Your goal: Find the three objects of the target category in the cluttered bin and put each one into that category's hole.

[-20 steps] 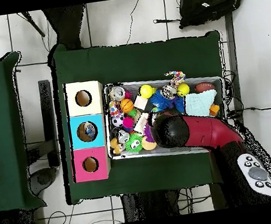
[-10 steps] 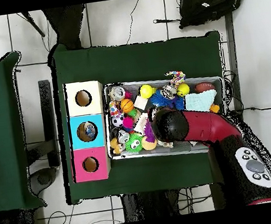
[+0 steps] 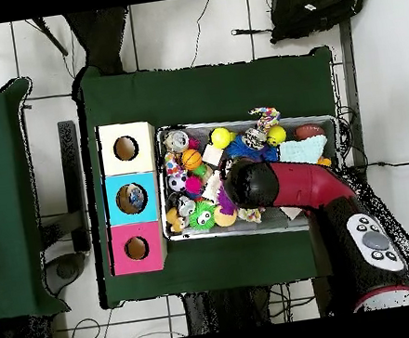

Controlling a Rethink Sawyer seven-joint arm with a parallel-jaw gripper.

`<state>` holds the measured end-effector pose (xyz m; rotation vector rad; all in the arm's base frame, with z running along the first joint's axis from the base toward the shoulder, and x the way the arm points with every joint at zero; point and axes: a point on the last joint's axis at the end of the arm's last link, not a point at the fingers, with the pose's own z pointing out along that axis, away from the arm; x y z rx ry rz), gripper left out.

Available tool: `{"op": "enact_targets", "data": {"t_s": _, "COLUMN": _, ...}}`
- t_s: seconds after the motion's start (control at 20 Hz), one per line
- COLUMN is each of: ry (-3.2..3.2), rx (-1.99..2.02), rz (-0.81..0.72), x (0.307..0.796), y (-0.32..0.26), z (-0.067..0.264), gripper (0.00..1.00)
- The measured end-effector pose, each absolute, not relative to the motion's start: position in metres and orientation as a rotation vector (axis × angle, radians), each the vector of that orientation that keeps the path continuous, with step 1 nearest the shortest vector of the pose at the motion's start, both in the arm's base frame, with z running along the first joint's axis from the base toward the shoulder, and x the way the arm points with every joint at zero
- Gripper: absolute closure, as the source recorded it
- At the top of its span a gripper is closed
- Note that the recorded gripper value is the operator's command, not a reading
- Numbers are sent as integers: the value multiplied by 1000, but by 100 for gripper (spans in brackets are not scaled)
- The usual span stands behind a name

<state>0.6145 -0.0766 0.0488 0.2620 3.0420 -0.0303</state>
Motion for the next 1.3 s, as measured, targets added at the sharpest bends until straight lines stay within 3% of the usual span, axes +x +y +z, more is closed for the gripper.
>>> {"op": "enact_targets", "data": {"t_s": 1.3, "ry": 3073, "rx": 234, "rz": -136, "x": 590, "y": -109, "z": 39, "gripper": 0}}
